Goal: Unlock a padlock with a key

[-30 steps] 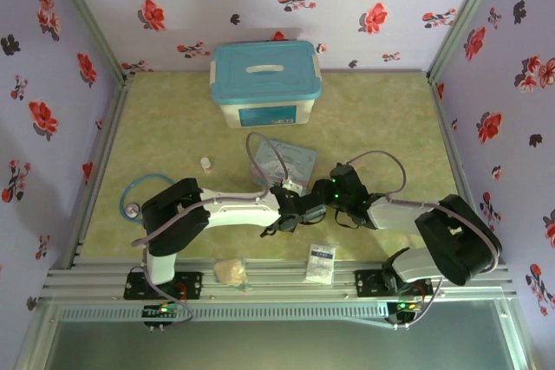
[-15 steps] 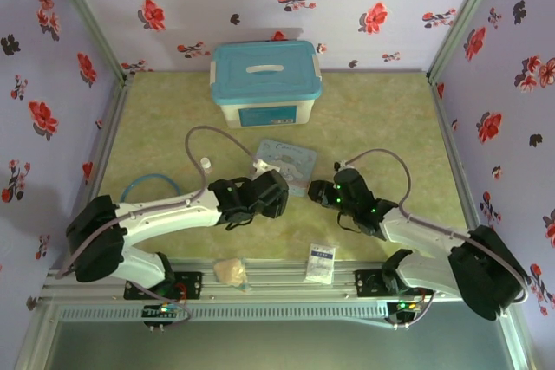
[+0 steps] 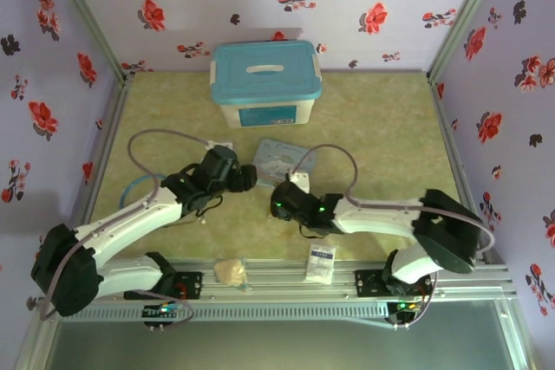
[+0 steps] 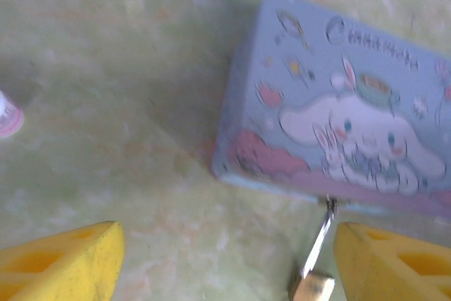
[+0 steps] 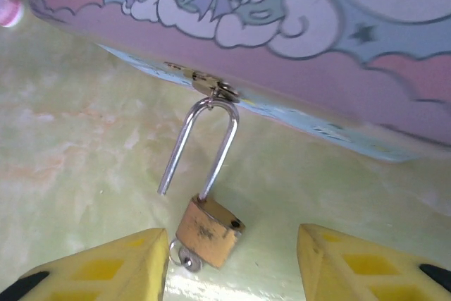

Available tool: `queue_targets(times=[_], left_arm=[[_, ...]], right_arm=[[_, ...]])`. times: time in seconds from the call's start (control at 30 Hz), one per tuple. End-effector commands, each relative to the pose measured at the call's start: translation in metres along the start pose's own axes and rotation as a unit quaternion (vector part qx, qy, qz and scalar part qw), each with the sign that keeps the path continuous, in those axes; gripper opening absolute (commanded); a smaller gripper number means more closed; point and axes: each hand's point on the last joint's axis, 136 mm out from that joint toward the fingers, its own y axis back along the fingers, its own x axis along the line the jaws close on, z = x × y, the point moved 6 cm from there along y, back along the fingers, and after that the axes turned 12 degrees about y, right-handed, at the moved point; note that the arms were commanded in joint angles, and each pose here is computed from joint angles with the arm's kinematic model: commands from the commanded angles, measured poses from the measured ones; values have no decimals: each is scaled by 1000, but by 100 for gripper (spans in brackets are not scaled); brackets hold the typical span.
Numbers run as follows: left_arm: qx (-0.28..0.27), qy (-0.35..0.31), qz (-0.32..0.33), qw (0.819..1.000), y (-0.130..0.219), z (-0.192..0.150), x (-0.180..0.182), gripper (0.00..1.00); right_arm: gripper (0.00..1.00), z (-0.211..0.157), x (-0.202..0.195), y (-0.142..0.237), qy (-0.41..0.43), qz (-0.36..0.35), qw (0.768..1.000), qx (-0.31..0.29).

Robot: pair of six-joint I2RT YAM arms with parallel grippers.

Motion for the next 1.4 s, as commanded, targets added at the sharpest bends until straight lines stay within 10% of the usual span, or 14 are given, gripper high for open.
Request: queue_targets(times=[0.0,1.03,1.37], left_arm=[[-9,1,-39,999,-4,12,-7,78],[2,-38,-35,999,-77,46,-25,79],[46,-39,-12,998,-114,10,-18,55]], right_arm=[[51,-1,3,-11,-22,-50,998,-9],[27,-46,-34,-26,-76,-85,993,29],[24,-43,-42,-33,-151,-52,987,4]])
